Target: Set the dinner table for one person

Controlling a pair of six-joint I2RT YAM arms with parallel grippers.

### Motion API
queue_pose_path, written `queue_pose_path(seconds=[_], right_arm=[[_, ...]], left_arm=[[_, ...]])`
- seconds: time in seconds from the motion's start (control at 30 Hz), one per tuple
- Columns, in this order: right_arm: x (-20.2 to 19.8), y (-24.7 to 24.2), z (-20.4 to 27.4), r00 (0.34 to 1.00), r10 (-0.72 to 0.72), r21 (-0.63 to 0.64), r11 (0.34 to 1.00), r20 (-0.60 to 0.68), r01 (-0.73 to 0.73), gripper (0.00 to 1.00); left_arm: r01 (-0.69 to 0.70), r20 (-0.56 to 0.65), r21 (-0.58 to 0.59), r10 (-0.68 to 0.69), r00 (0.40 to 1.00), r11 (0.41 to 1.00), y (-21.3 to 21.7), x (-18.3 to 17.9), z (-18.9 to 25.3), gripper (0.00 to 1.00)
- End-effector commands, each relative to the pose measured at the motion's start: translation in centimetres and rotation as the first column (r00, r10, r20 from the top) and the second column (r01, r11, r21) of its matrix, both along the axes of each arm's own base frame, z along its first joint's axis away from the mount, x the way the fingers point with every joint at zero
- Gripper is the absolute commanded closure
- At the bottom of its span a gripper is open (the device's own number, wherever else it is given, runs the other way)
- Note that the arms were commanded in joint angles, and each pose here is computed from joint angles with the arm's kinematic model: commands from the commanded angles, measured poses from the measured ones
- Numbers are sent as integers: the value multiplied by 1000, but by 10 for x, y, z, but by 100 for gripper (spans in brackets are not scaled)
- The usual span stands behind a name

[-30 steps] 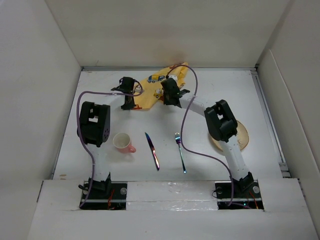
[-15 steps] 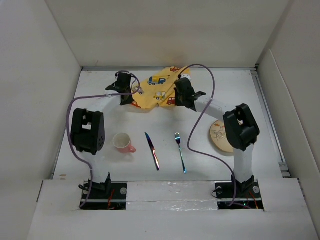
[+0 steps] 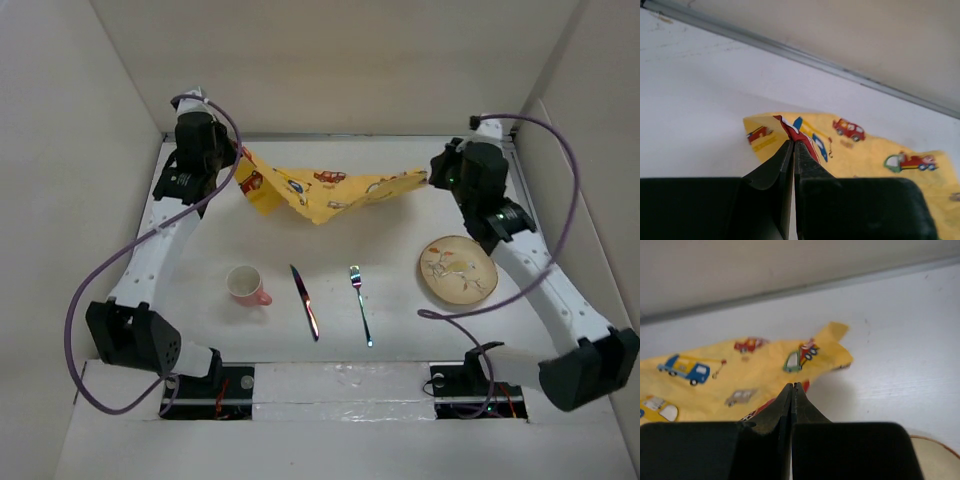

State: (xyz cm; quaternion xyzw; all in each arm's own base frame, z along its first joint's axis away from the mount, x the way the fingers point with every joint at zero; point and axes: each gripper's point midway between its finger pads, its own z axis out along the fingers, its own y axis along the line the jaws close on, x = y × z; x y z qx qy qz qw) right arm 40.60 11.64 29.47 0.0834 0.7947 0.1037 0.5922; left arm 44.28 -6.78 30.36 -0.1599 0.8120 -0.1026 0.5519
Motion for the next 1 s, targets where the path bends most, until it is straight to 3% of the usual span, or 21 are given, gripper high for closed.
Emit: queue_pose_path(seconds=[0.0, 0.17, 0.23, 0.33, 0.43, 0.53, 0.57, 0.63, 0.7, 0.77, 0.8, 0.83, 0.87, 0.97], right_arm=[[-27, -33, 66, 987, -54, 30, 998, 153, 49, 100], [-43, -68, 120, 960, -95, 65, 995, 263, 81, 100], [-31, -80, 128, 959, -110, 67, 993, 261, 96, 100], [-7, -60, 119, 976, -8, 65, 998, 218, -6, 100], [-4, -16, 75, 983, 146, 62, 986, 115, -154, 100], [-9, 40, -3, 967, 252, 81, 964, 25, -254, 100], [-9, 57, -48, 956, 286, 78, 956, -59, -281, 100], [-23, 99, -85, 916, 376, 72, 926, -137, -369, 100], [-32, 117, -133, 893, 373, 28, 925, -250, -378, 100], [-41, 127, -154, 874, 386, 11, 916, -295, -401, 91], [-50, 127, -170, 864, 384, 6, 915, -326, -404, 83], [-53, 130, -175, 860, 391, 6, 911, -329, -412, 68], [-56, 133, -178, 858, 394, 10, 910, -329, -414, 61], [-59, 136, -199, 836, 398, 27, 907, -377, -419, 54]], left_arm=[[20, 220, -78, -2, 975, 997, -3, -17, 87, 100], [29, 324, -105, 7, 946, 994, 0, -33, 129, 100], [26, 340, -106, 11, 940, 994, 1, -32, 135, 100], [38, 315, -105, -3, 949, 994, -4, -23, 125, 100], [42, 271, -109, -11, 963, 993, -7, -17, 100, 100], [37, 231, -107, -11, 973, 994, -6, -22, 73, 100], [29, 214, -104, -6, 977, 994, -5, -23, 65, 100], [3, 181, -89, 13, 983, 996, 1, -30, 48, 100], [-2, 169, -81, 16, 985, 997, 3, -36, 40, 100], [-17, 156, -71, 28, 987, 997, 8, -45, 31, 100], [-17, 170, -72, 29, 985, 997, 9, -51, 35, 100], [-16, 162, -69, 27, 986, 997, 9, -53, 28, 100], [-16, 161, -69, 27, 987, 998, 10, -55, 26, 100], [8, 164, -76, 5, 986, 997, 6, -61, 22, 100]])
